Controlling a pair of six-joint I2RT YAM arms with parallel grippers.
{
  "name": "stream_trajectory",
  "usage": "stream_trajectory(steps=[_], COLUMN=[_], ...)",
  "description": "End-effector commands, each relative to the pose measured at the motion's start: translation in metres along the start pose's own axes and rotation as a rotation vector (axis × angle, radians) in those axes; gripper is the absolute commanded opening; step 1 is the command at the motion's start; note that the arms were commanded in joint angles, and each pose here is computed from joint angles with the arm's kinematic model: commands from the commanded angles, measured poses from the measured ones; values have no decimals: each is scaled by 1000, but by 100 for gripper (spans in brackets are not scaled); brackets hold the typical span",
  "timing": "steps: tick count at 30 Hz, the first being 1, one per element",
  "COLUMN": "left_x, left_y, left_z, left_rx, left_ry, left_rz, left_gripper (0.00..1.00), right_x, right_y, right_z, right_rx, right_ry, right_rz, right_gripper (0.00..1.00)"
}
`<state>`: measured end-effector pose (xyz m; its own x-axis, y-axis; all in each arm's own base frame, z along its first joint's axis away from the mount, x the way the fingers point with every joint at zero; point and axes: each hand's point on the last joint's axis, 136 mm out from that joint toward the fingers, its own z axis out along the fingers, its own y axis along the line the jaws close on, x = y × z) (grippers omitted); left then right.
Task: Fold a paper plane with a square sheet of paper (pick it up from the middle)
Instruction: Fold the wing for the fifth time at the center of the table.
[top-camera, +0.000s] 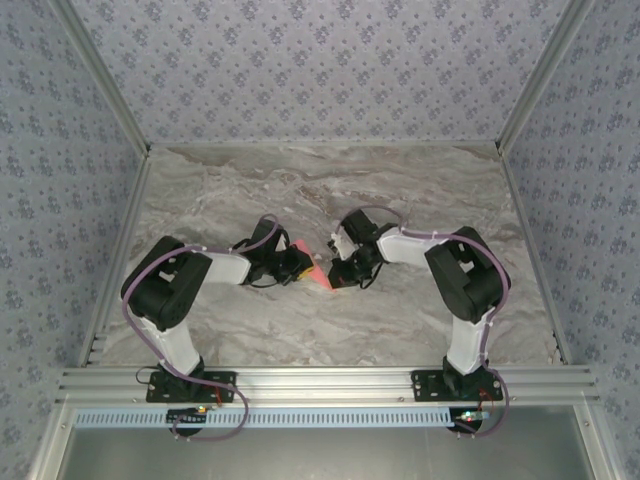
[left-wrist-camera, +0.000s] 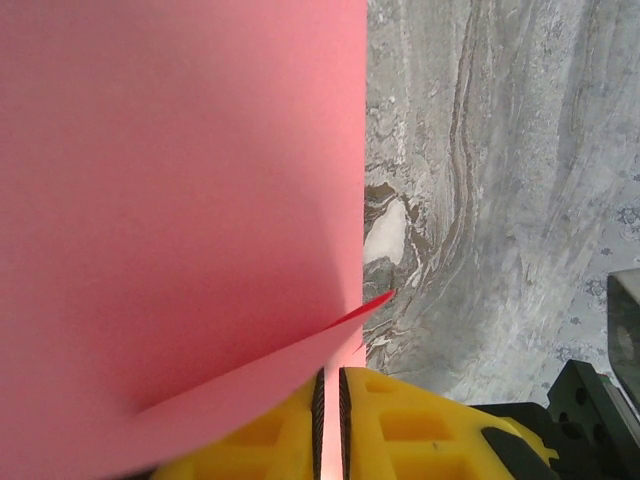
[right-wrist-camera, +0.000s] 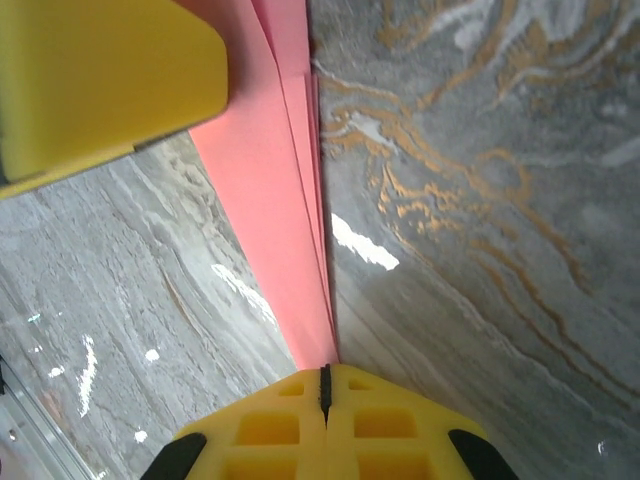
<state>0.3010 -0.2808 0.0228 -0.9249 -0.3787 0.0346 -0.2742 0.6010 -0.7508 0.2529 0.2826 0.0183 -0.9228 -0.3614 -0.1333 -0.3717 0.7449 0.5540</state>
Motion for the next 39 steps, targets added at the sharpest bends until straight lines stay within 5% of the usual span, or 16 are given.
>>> stream_trajectory(steps=[1,11,20,39], left_x=[-1,-1,-1,1], left_y=[43,40,41,55], left_z=[4,3,4,4], left_rx=[-154,-144,-147,-206], left_ry=[-21,-19,-14,-8], left_rz=[-54,-48,-52,-73], left_gripper=[14,15,15,13], right_x=[52,-6,-36,57], right_y=[-16,24,38,-25], right_z=[2,-29,0,6], right_rx=[45,-47,-67,-66], right_ry=[163,-40,-14,86], right_rz=[86,-4,-37,149], right_gripper=[0,0,0,0])
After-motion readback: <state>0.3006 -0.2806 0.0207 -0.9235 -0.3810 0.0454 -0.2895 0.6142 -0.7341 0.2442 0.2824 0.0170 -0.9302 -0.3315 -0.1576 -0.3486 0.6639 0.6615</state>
